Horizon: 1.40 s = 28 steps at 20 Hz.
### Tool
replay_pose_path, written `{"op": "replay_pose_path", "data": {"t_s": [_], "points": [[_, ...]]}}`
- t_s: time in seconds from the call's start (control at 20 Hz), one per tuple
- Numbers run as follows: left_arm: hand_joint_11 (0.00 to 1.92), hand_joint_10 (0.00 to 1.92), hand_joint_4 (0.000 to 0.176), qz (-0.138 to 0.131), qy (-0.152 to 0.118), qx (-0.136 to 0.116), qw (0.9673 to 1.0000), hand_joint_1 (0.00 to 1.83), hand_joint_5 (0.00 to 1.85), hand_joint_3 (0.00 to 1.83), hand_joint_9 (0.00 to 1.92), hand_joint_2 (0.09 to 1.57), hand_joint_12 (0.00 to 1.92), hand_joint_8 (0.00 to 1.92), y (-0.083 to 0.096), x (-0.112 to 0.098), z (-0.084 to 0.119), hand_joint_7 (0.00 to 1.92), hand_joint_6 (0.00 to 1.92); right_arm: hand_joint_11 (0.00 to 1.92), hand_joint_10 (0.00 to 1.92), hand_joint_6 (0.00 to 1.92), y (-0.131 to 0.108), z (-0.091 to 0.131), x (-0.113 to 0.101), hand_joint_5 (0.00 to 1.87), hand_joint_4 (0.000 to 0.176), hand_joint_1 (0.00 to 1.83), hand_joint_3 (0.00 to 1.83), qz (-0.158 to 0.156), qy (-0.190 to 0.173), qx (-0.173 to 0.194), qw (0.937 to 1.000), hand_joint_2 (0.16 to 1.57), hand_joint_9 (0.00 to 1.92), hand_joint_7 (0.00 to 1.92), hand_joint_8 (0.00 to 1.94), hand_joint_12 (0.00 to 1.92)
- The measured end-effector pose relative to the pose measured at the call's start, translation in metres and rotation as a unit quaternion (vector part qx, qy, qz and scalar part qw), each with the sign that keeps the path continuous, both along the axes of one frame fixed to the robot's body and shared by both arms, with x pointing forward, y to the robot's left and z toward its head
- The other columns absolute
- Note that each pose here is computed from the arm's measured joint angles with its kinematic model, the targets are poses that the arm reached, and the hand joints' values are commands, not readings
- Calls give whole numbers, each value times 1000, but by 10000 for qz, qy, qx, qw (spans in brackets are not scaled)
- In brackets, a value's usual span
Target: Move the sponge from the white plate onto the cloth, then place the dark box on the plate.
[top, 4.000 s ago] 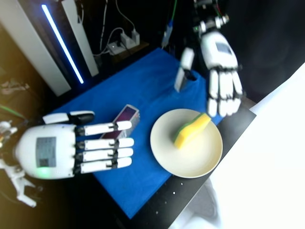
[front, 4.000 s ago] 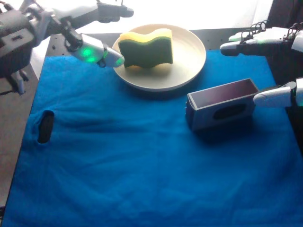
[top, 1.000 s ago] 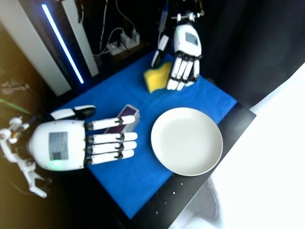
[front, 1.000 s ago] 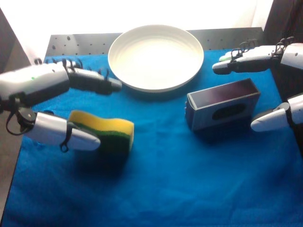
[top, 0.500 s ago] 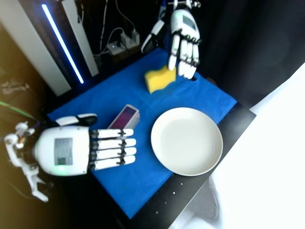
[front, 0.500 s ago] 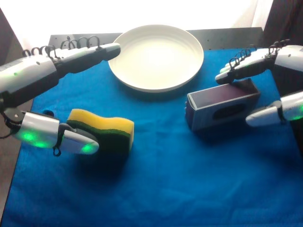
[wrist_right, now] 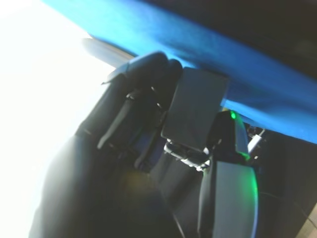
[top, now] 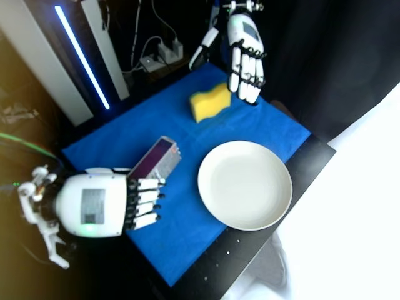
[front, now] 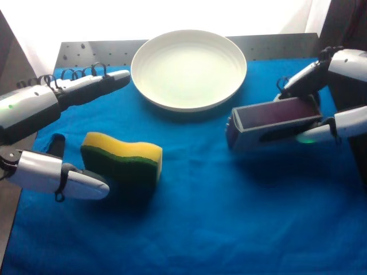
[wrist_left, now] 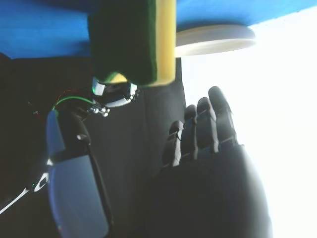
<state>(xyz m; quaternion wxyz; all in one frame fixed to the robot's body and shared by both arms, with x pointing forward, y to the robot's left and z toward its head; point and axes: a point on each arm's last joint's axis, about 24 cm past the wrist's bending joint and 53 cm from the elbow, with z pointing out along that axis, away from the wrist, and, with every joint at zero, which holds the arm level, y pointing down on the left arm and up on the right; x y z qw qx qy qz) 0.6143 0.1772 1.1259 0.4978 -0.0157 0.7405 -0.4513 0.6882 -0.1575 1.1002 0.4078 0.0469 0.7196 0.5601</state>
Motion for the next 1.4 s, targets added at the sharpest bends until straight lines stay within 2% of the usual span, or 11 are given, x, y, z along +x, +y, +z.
{"op": "replay_pose_path", "data": {"t_s": [0.1,0.4,0.5,0.6,0.75,0.85,1.0,1.15,1.3,1.35,1.4], "points": [[0,2,89,-10,-65,-75,10000,850,108,5,163,842,549,3,0,-1,4,132,12,833,505,600,13,23,-6,1117,0,1278,1,228,-235,312,9990,1036,1178,1227,733,1182],[0,0,79,27,-64,-150,9999,826,105,2,170,859,571,2,1,-2,5,122,3,1036,234,808,12,99,24,1009,0,1287,0,151,-1103,497,9925,1044,1366,1311,536,969],[0,4,78,11,-97,-184,9998,827,104,0,155,858,516,3,0,-2,7,117,1,1167,570,677,21,118,35,1047,0,1296,0,169,-1382,334,9897,1035,1470,1323,567,1381],[0,4,78,6,-102,-186,9998,834,97,0,159,846,537,3,0,-3,7,121,2,1063,663,584,34,143,61,1104,0,1295,2,-18,-1651,292,9858,1027,1338,1295,632,1380],[0,0,75,-5,-143,-222,9997,852,106,0,149,838,543,4,0,-3,10,126,5,1135,843,387,69,136,81,1170,0,1293,0,-46,-1639,8,9865,1041,1346,1204,865,1427],[0,0,77,-19,-196,-269,9994,854,109,0,143,833,503,2,-1,-3,13,132,2,995,487,743,92,112,94,1066,0,1276,0,-105,-1443,-232,9892,1037,1282,1306,531,1071],[0,2,47,-50,-266,-306,9992,856,146,0,168,818,632,2,-4,-2,19,151,3,793,299,847,94,95,111,1062,0,1261,0,-387,-1226,-435,9907,1033,1290,1336,372,1142],[0,3,46,-99,-340,-375,9987,831,136,6,171,836,627,0,-8,-2,22,141,0,959,448,390,101,70,119,1230,0,1295,5,-491,-1093,-919,9885,1002,1348,1309,596,1266],[0,7,56,-180,-345,-423,9983,839,157,2,196,836,627,2,-15,-3,21,153,5,867,339,716,111,57,120,1041,0,1279,0,-500,-1006,-1123,9873,1050,1236,1234,712,1123],[0,4,50,-176,-359,-435,9982,842,150,2,195,839,659,2,-16,-1,23,144,1,794,278,278,113,57,119,933,0,1354,2,-473,-1014,-1114,9875,1028,1172,1177,703,1056],[0,1,48,-176,-379,-432,9982,858,146,1,188,838,636,0,-15,-1,23,139,0,801,226,77,116,57,118,905,0,1158,0,-440,-1026,-1117,9875,981,1152,1094,353,1012]]}}
